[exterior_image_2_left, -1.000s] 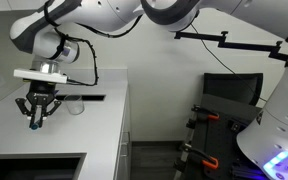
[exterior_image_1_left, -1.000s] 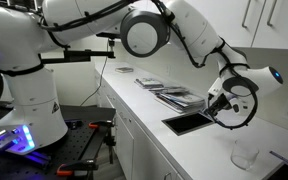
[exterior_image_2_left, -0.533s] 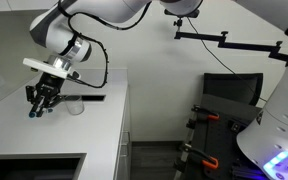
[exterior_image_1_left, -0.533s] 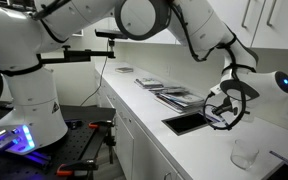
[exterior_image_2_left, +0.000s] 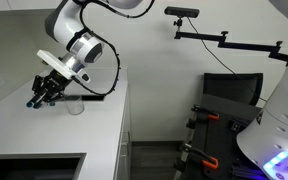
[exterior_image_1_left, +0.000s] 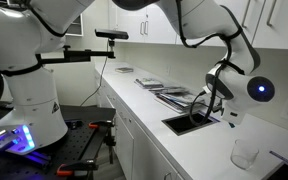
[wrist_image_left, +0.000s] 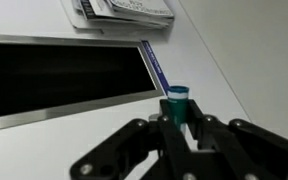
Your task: Put the marker in the glass cup
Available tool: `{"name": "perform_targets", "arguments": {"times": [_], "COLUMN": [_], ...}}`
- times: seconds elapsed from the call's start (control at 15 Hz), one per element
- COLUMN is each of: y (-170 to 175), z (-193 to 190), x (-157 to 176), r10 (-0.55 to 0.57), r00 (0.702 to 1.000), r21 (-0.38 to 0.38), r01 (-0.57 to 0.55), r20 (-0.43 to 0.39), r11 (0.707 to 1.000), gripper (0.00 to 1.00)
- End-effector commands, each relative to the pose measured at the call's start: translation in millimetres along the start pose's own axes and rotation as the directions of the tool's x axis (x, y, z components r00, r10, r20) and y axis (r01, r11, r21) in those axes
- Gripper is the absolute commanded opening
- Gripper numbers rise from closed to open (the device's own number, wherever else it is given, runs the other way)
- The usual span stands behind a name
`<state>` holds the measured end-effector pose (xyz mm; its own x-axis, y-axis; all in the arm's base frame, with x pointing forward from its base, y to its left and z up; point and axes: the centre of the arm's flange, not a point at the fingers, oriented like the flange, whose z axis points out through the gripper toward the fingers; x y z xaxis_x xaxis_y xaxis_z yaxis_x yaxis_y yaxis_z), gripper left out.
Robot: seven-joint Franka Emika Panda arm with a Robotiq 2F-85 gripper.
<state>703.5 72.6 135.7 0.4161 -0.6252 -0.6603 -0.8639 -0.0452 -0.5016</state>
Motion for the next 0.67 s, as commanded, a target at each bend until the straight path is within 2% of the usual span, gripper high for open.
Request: {"name": "perform_targets", "arguments": {"times": [0.0,0.33,0.6], "y": [24,37,50], "z": [-27,-54,-66], "x": [-20,-14,-7], "r10": [0.041,0.131,0.187], "r00": [0.999,0.988,0.977], "r21": [0.078,0.178,0.213], "r01": [-0.039,-0.115,-0.162], "r20": [-0.025,-0.08,-0.103], "r11": [0.996,0.977,0.964], "gripper": [0.05,0.05,0.05]}}
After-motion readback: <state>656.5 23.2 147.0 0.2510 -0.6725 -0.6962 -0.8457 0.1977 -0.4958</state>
